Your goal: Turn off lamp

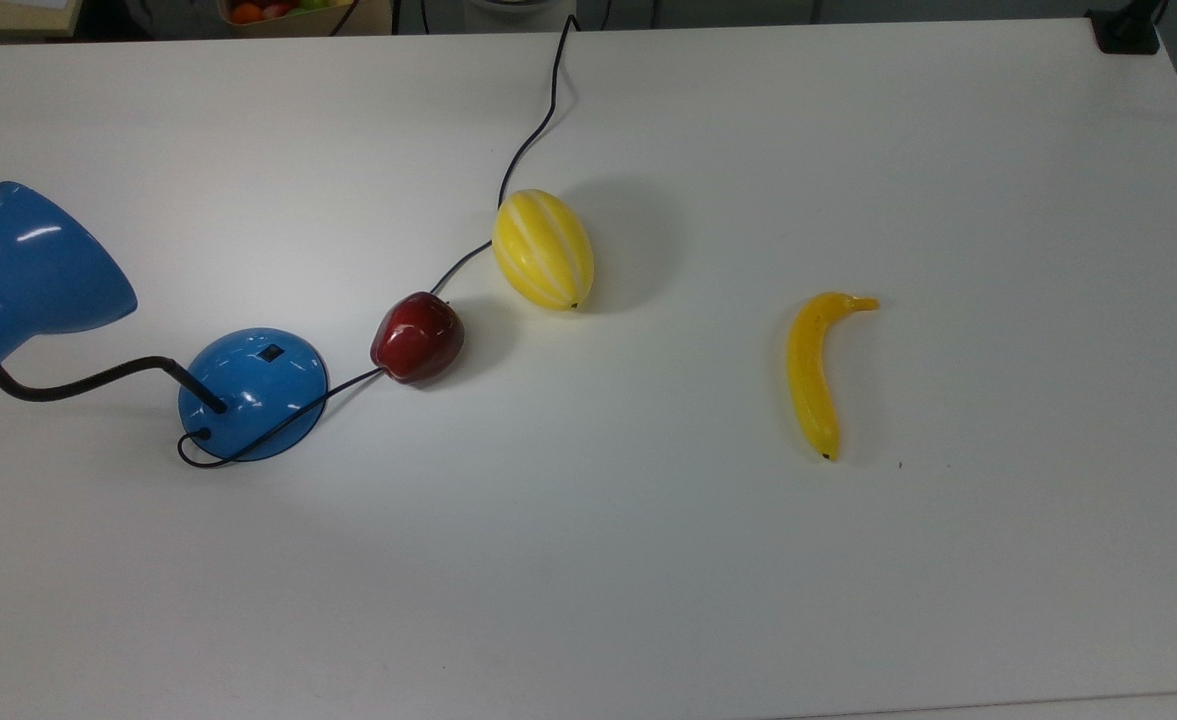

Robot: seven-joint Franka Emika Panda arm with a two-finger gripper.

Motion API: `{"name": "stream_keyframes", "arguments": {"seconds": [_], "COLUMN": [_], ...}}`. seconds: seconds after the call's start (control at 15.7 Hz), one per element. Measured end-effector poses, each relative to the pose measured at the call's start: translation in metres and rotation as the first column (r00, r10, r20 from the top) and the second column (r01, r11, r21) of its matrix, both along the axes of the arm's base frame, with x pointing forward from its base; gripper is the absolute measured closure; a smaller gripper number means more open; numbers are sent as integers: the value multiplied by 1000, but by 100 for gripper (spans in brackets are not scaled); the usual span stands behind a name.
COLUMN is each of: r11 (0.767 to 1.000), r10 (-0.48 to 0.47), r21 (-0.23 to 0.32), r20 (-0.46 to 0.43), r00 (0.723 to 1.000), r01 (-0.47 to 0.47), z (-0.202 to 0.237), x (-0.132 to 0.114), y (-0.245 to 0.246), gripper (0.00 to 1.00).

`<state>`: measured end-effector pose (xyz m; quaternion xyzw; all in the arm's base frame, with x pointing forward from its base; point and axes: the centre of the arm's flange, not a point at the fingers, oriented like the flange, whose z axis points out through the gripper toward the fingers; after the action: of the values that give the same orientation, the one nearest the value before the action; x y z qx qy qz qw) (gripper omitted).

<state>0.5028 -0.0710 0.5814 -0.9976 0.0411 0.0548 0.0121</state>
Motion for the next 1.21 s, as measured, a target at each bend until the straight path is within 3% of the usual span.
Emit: {"name": "stream_keyframes", "arguments": {"seconds": [0.51,0.89,1.21], "r11": [1000,999,999], "r10": [-2,-32,-43], "r21": [-1,-13,-15], "r20": [-4,-17,-19], "r00": [1000,999,999], "r01": [2,31,42], "z": [-2,-15,-24], "x": [3,33,42], "y": [-1,-18,-23], "gripper": [0,4,55]}}
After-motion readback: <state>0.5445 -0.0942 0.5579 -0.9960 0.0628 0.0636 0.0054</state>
